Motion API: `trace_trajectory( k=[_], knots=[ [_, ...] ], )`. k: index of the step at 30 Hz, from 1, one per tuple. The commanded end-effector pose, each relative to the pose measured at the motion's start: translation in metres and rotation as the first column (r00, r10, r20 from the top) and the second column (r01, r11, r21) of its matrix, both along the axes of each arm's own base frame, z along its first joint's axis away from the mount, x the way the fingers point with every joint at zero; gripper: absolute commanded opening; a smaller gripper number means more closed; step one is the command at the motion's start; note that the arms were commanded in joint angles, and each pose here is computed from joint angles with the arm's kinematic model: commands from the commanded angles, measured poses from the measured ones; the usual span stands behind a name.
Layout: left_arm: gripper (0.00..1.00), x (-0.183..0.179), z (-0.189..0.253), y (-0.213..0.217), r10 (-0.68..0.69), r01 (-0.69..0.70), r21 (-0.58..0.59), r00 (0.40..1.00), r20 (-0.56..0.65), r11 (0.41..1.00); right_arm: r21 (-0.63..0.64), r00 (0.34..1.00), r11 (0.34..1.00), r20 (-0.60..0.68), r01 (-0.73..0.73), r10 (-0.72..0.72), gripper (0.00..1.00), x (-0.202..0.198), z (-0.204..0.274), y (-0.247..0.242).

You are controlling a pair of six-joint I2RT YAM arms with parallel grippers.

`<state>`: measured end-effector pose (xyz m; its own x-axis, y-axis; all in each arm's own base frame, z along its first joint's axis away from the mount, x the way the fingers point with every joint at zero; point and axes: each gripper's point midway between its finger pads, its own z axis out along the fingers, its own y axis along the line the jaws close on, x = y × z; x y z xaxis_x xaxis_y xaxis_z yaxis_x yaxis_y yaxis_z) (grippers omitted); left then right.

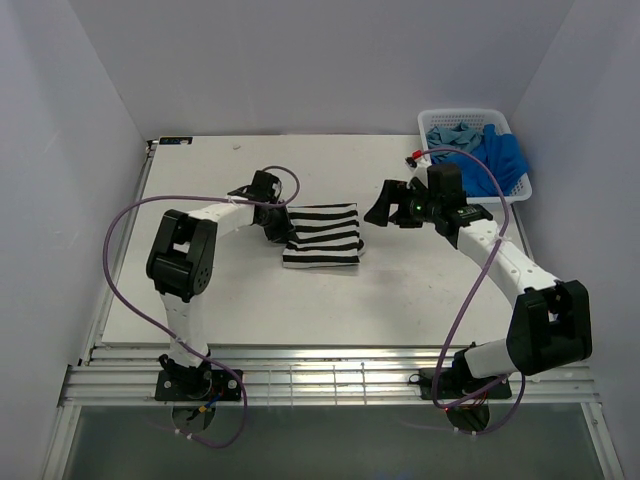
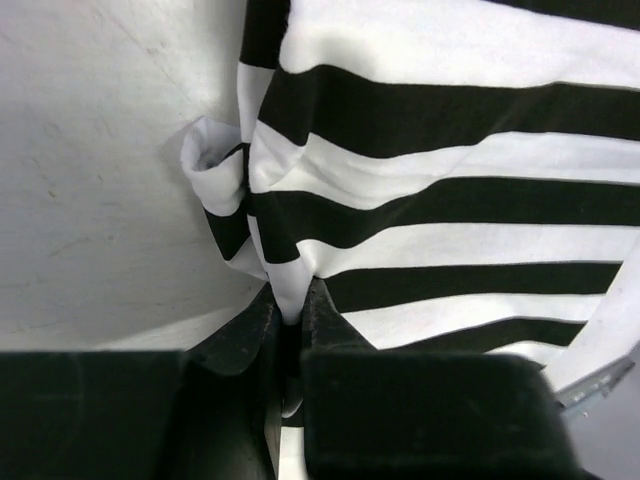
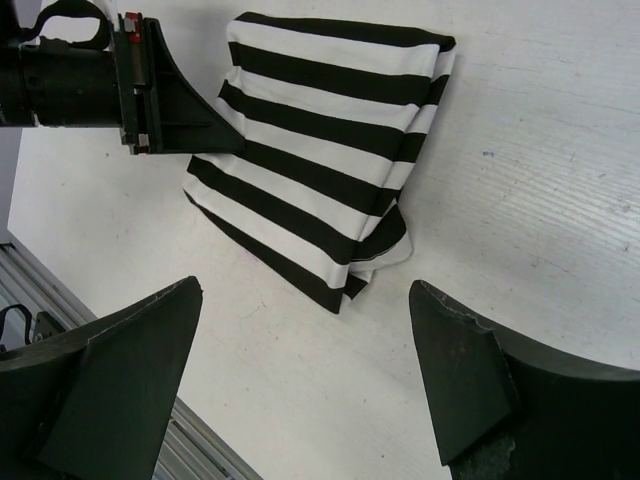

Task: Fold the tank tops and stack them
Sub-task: Neatly place the folded tank top to the corner

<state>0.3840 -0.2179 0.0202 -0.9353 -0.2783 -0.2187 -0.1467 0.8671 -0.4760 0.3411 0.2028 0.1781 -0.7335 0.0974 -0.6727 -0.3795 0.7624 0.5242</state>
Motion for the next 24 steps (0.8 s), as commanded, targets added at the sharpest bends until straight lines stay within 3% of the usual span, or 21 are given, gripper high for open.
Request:
trace_trajectory(
  k=[1,4,5,11,14,19,21,24],
  knots=[
    [0.09,0.023,0.000,0.024,0.013,-0.023,0.126,0.997,0.079,0.992,-0.024,0.999,1.000,0.032,0.006,-0.006,0.90,0.005,0.004,-0.008],
    [0.05,0.049,0.011,0.039,-0.024,0.002,0.141,0.988,0.151,0.990,-0.030,1.000,0.999,0.024,0.012,-0.011,0.90,0.009,0.000,-0.012],
    [0.00,0.059,0.010,0.054,-0.035,0.005,0.173,0.984,0.173,0.985,-0.034,1.000,0.999,0.024,0.013,-0.012,0.90,0.010,-0.001,-0.014],
    [0.00,0.112,0.021,0.121,-0.092,0.005,0.274,0.947,0.307,0.962,-0.058,1.000,0.998,0.014,0.019,-0.018,0.90,0.025,-0.011,-0.023],
    [0.00,0.137,0.031,0.158,-0.160,0.002,0.388,0.913,0.376,0.922,-0.078,0.999,0.997,0.032,0.016,-0.014,0.90,0.035,-0.012,-0.026],
    [0.00,0.175,0.041,0.203,-0.308,0.057,0.503,0.848,0.431,0.862,-0.109,0.997,0.994,0.071,0.013,-0.005,0.90,0.049,-0.008,-0.029],
    [0.00,0.194,0.050,0.236,-0.293,0.020,0.514,0.841,0.456,0.858,-0.114,0.997,0.993,0.072,0.019,-0.011,0.90,0.051,-0.009,-0.031],
    [0.00,0.205,0.028,0.266,-0.289,0.023,0.537,0.862,0.416,0.843,-0.125,0.997,0.992,0.074,0.033,-0.024,0.90,0.052,-0.008,-0.036]
  ],
)
